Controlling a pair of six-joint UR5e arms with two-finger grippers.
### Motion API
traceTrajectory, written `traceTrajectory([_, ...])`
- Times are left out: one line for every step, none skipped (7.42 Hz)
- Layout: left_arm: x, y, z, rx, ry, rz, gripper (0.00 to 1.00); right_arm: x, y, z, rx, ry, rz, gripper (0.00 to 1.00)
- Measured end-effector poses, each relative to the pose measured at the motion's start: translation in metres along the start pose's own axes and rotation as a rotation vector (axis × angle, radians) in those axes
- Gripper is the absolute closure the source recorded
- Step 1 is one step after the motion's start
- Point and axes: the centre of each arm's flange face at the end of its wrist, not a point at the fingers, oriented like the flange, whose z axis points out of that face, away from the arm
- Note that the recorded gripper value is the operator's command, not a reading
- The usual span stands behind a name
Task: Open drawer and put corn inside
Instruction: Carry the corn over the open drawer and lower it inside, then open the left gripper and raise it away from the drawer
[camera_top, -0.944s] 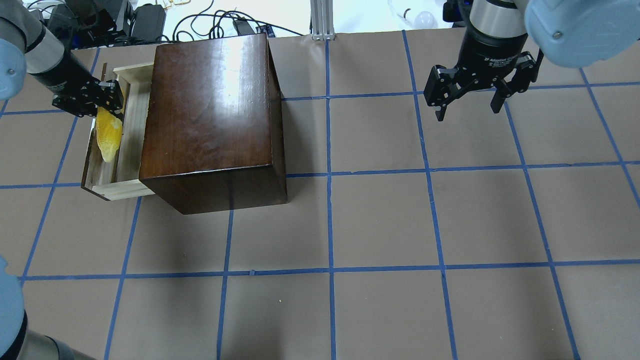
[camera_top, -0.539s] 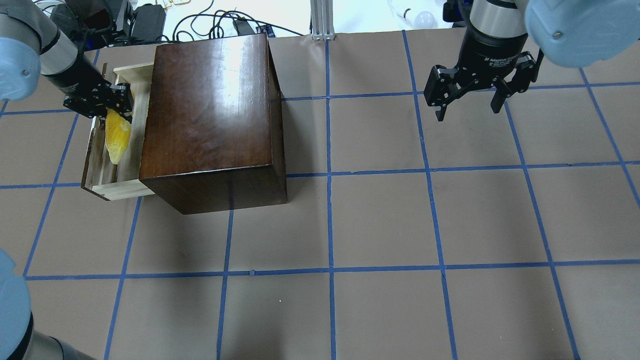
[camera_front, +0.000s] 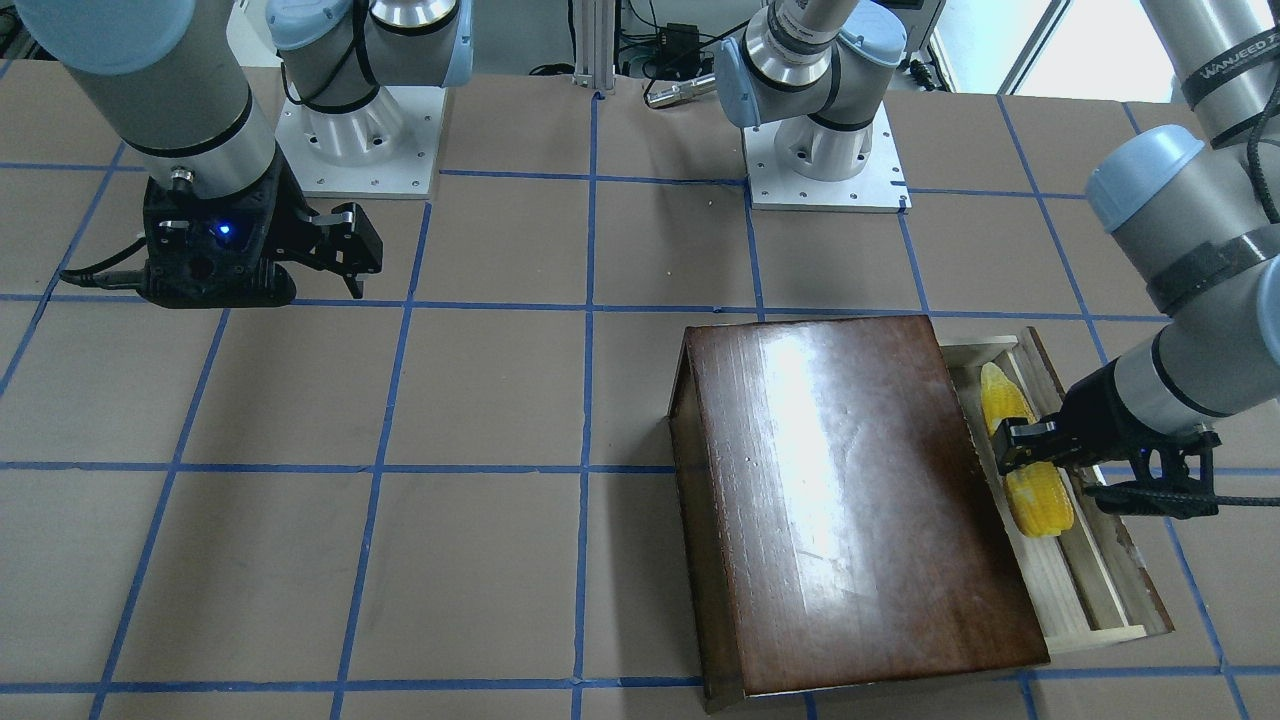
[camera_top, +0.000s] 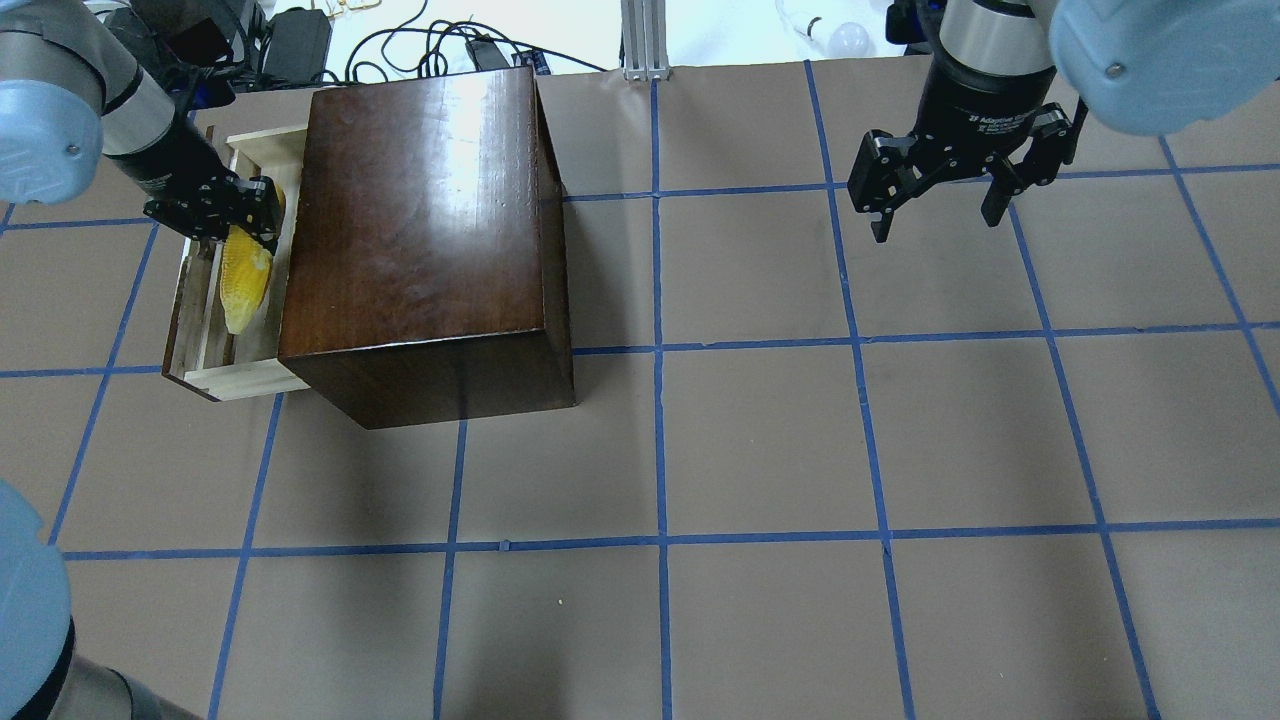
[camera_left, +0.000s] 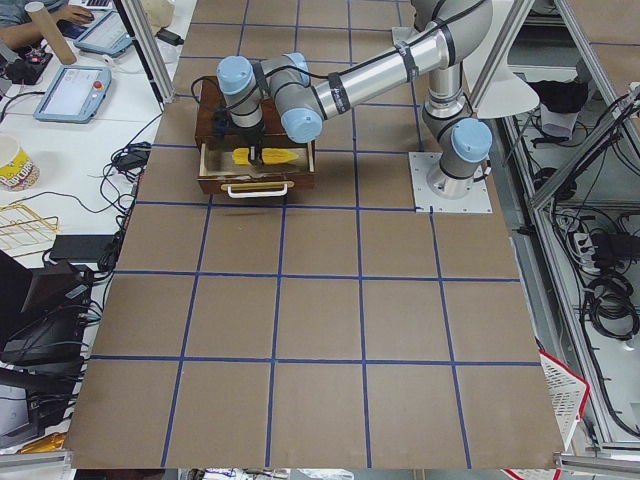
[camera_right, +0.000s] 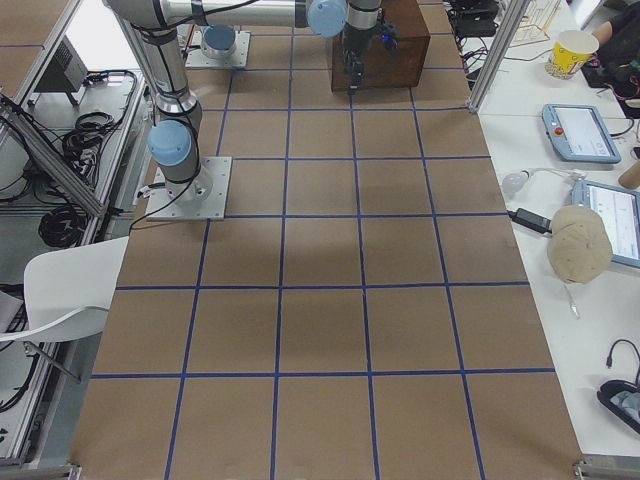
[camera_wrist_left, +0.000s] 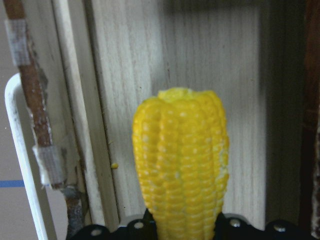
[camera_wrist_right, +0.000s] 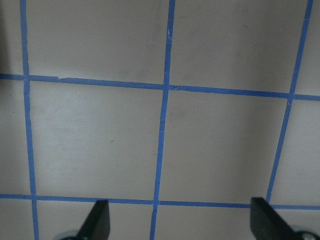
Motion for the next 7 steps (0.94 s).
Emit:
traceTrajectory([0.000,-0.001,0.001,0.001,0.000,0.001,0.30,0.000,0.000,0.000,0.000,0.000,0.000,0.00])
traceTrajectory([0.000,-0.001,0.000,0.003,-0.002,0.001,0.28,0.000,0.000,0.000,-0.001,0.000,0.000,0.00])
traceTrajectory([-0.001,0.000,-0.002,0.005,-0.003,0.000,0.24,0.000,0.000,0.001,-0.001,0.000,0.000,0.00])
traceTrajectory([-0.001,0.001,-0.005,0.007,-0.004,-0.001,0.22,0.000,0.000,0.001,-0.002,0.000,0.000,0.00])
traceTrajectory([0.000,0.003,-0.010,0.012,-0.007,-0.002,0.22,0.000,0.000,0.000,-0.001,0.000,-0.001,0.00])
traceTrajectory([0.000,0.005,-0.014,0.015,-0.008,-0.002,0.22,0.000,0.000,0.000,-0.001,0.000,0.000,0.00])
traceTrajectory([0.001,0.007,-0.018,0.016,-0.009,-0.003,0.22,0.000,0.000,0.000,0.000,0.000,0.000,0.00])
